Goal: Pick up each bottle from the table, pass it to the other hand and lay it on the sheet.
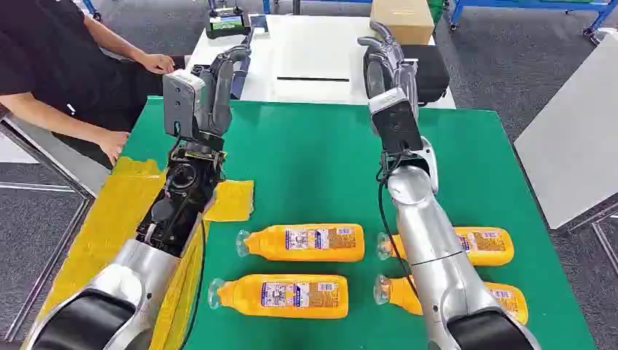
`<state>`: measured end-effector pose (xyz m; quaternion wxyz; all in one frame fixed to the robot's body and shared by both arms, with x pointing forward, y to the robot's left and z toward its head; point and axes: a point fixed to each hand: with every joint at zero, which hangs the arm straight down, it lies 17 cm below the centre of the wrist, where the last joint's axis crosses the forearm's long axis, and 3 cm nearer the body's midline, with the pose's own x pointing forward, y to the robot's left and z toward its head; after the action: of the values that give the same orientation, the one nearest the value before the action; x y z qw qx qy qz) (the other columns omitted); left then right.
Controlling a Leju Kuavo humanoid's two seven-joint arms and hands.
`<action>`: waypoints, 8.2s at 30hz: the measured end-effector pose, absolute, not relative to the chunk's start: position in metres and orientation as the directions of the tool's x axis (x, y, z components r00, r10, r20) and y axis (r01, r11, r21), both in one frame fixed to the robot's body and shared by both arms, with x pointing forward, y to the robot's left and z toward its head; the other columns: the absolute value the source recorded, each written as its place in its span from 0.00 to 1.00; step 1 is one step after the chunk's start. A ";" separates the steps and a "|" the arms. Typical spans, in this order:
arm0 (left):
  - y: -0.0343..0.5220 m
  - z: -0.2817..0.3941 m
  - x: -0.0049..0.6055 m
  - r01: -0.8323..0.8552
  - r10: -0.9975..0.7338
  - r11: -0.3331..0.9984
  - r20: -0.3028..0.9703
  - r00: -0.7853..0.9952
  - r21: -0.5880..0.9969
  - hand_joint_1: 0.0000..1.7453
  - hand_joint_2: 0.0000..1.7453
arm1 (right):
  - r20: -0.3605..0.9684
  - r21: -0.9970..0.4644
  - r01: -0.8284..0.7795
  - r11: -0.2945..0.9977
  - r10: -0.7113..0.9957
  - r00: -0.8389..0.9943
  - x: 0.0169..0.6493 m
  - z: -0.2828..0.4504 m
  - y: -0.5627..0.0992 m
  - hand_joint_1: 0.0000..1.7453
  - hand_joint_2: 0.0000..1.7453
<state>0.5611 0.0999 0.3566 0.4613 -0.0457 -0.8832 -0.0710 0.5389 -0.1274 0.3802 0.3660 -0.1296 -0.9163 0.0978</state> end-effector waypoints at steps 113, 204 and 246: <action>0.251 0.205 0.407 0.029 0.295 0.948 0.842 -0.453 -0.317 0.00 0.00 | 0.117 -0.951 -0.268 0.155 0.981 0.154 0.276 0.047 -0.367 0.00 1.00; 0.241 0.216 0.424 0.117 0.361 0.930 0.812 -0.458 -0.347 0.00 1.00 | 0.844 -0.525 -0.156 0.837 0.489 -0.219 0.369 0.178 -0.361 1.00 1.00; 0.164 0.249 0.465 0.230 0.502 0.865 0.778 -0.376 -0.447 0.00 1.00 | 0.766 -0.633 -0.313 0.708 0.517 -0.381 0.539 0.224 0.043 1.00 1.00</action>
<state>0.4650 0.1639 0.2488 0.5117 -0.2237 -0.8188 0.1329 0.5387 0.0428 0.2236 0.5519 -0.0688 -0.7413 0.3757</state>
